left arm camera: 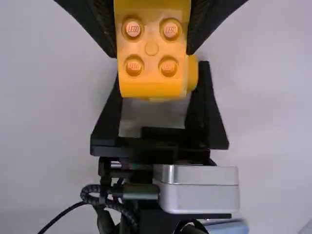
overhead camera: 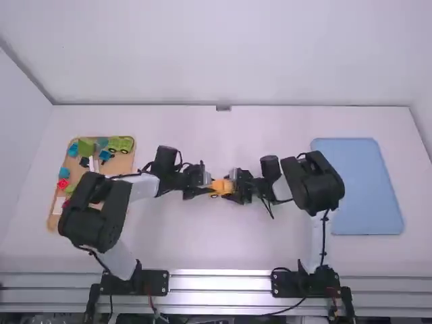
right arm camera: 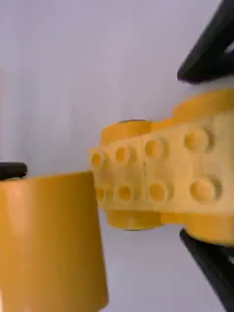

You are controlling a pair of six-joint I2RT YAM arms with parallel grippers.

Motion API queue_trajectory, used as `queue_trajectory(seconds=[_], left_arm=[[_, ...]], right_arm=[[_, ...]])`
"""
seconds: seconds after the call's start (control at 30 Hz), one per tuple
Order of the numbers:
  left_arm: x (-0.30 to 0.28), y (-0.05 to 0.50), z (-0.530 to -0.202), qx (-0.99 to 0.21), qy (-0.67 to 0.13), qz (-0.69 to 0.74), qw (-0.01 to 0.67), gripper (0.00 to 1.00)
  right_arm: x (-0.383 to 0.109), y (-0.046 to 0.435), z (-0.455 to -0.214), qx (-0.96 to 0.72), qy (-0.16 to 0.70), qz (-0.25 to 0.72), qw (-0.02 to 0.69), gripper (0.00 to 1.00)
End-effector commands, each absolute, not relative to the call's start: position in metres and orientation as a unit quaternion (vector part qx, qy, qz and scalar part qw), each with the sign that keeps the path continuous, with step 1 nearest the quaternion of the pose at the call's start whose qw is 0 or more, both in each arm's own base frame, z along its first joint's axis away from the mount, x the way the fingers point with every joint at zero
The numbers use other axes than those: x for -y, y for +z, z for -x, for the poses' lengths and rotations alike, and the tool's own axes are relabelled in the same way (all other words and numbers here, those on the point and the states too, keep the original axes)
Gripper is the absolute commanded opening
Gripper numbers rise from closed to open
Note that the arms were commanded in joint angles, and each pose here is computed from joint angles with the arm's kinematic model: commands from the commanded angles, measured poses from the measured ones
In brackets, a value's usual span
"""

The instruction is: Assemble lego blocks to make yellow taxi

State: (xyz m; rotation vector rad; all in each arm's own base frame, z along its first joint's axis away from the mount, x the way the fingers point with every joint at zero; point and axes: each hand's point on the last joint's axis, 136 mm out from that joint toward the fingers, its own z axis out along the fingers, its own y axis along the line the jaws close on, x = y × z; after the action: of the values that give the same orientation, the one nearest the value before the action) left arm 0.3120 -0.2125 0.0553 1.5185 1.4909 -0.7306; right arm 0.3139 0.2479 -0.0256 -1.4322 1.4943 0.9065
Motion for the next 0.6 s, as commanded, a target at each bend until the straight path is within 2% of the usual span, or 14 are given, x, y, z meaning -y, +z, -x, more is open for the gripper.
queue_trajectory(seconds=[0.0, 0.13, 0.3, 0.33, 0.37, 0.4, 0.43, 0.57], left_arm=[[0.220, 0.059, -0.312, -0.598, -0.323, -0.593, 0.431, 0.05], [0.220, 0.053, -0.315, -0.601, -0.323, -0.590, 0.431, 0.04], [0.222, 0.047, -0.320, -0.623, -0.342, -0.567, 0.416, 0.04], [0.222, 0.046, -0.320, -0.624, -0.342, -0.567, 0.414, 0.04], [0.222, 0.046, -0.319, -0.625, -0.343, -0.566, 0.414, 0.04], [0.221, 0.045, -0.319, -0.626, -0.343, -0.566, 0.412, 0.03], [0.221, 0.045, -0.319, -0.625, -0.344, -0.566, 0.412, 0.02], [0.221, 0.045, -0.318, -0.624, -0.344, -0.568, 0.413, 0.02]], right_arm=[[-0.248, -0.028, -0.315, -0.598, 0.368, 0.571, 0.425, 0.60], [-0.252, -0.028, -0.312, -0.595, 0.371, 0.575, 0.423, 0.59], [-0.252, -0.028, -0.312, -0.591, 0.368, 0.579, 0.425, 0.52], [-0.252, -0.028, -0.311, -0.588, 0.367, 0.582, 0.425, 0.56], [-0.253, -0.029, -0.310, -0.587, 0.367, 0.584, 0.425, 0.69], [-0.253, -0.029, -0.311, -0.587, 0.366, 0.584, 0.425, 0.90], [-0.252, -0.028, -0.312, -0.586, 0.365, 0.583, 0.428, 1.00], [-0.253, -0.025, -0.317, -0.582, 0.361, 0.585, 0.434, 0.98]])
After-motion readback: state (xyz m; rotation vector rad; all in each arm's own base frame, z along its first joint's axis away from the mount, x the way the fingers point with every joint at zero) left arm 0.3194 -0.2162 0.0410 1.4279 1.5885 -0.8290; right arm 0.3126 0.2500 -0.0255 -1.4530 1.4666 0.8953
